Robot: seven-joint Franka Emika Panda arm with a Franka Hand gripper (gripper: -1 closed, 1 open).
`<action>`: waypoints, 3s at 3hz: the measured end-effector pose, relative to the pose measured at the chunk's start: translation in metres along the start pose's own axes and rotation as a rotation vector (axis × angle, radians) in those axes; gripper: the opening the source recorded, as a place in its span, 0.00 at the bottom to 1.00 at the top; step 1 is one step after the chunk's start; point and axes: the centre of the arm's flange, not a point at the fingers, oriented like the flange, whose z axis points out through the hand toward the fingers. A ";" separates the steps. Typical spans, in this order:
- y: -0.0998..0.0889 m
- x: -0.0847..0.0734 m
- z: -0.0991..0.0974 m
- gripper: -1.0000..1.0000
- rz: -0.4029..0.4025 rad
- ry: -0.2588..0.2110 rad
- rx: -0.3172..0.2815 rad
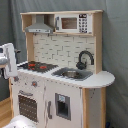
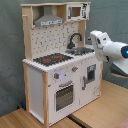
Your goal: Play with the kitchen
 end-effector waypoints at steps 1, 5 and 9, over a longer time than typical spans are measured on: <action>0.021 -0.004 0.003 1.00 -0.022 -0.058 0.011; 0.076 -0.026 0.072 1.00 -0.135 -0.298 0.234; 0.066 -0.037 0.160 1.00 -0.226 -0.421 0.571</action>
